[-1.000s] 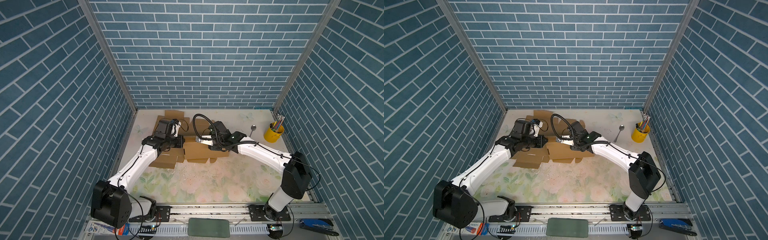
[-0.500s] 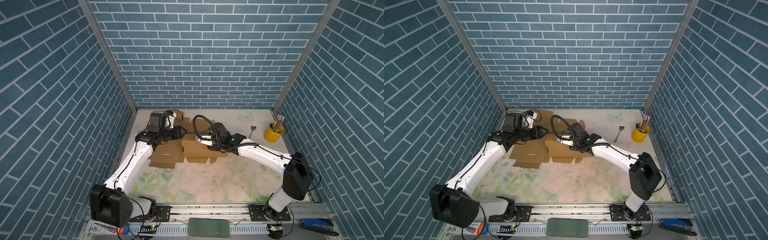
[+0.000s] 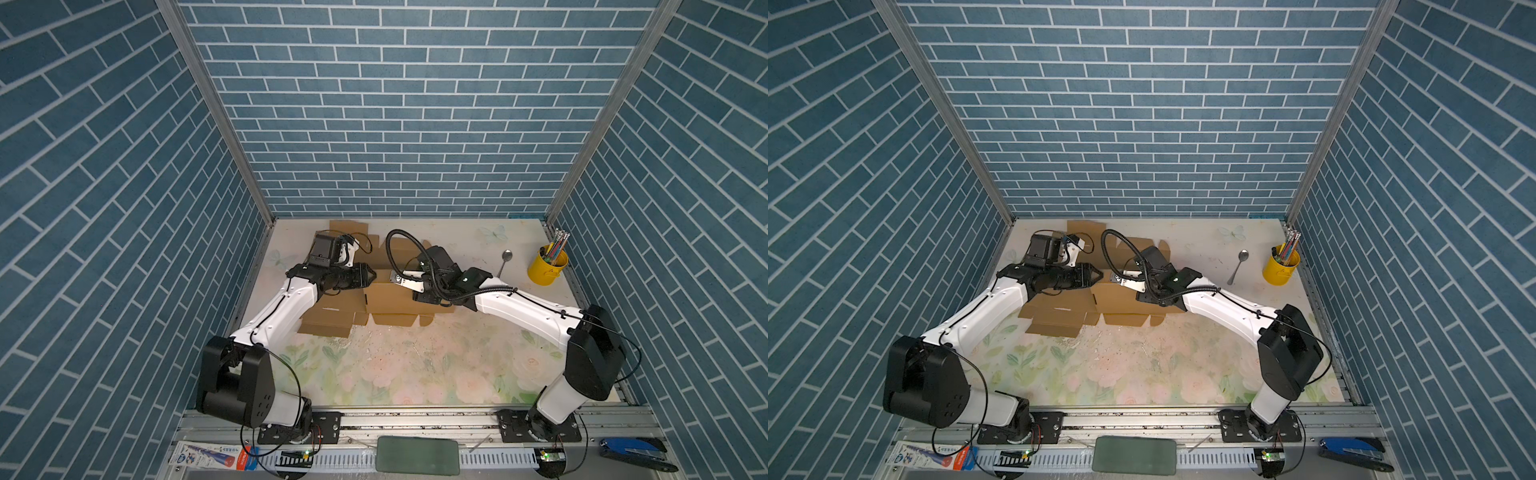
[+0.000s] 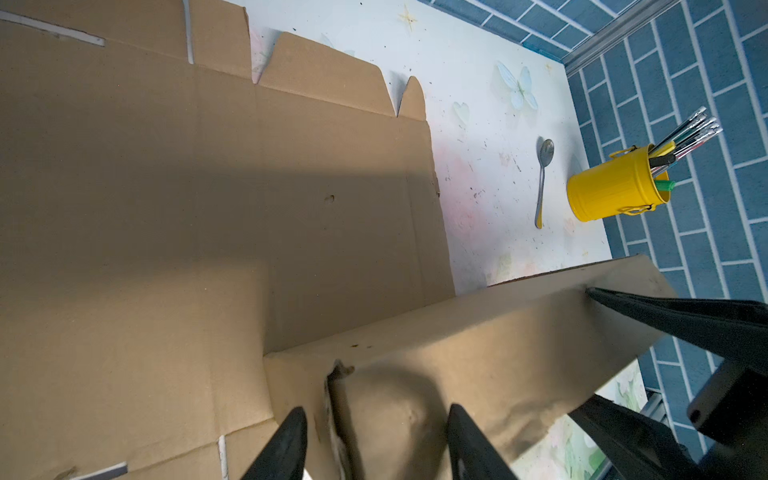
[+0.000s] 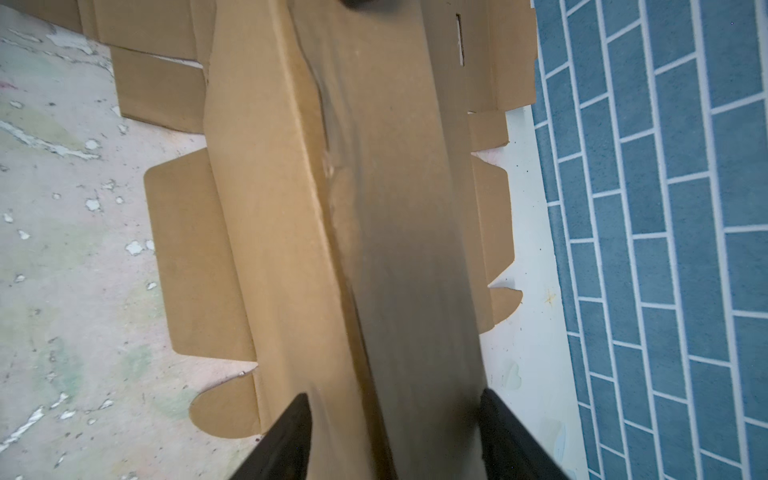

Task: Fold the paper box

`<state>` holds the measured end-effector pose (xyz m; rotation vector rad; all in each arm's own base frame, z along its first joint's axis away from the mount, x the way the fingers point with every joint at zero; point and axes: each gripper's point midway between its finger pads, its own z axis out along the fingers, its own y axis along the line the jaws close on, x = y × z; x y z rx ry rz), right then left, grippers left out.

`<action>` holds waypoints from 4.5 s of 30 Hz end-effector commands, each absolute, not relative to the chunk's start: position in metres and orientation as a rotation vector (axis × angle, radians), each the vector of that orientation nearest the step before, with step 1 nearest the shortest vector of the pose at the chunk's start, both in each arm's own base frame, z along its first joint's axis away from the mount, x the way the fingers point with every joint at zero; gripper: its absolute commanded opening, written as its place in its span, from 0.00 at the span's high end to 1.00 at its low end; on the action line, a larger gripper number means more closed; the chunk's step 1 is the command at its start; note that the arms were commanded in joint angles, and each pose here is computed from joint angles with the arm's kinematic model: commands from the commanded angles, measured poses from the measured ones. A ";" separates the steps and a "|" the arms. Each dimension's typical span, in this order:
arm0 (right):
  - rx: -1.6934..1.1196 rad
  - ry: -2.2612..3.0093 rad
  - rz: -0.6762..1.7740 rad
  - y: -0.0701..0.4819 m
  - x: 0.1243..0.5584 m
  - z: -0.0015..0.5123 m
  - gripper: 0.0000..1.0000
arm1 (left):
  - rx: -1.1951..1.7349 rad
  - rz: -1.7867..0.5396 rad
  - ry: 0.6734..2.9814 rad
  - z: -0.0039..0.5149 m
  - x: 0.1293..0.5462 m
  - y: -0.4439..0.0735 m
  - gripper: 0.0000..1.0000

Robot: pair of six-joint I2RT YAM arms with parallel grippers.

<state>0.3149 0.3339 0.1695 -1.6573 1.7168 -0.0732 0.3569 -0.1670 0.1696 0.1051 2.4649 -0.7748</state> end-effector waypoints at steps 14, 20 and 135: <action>-0.234 2.545 0.636 0.197 0.330 0.224 0.33 | 0.098 -0.738 2.572 0.128 0.345 -0.162 0.46; -0.018 2.673 0.917 0.205 0.325 0.215 0.38 | 0.105 -0.738 2.563 0.131 0.344 -0.162 0.47; -1.593 2.200 -0.831 0.074 0.326 0.078 0.41 | 0.028 -0.478 2.181 0.263 0.399 -0.112 0.01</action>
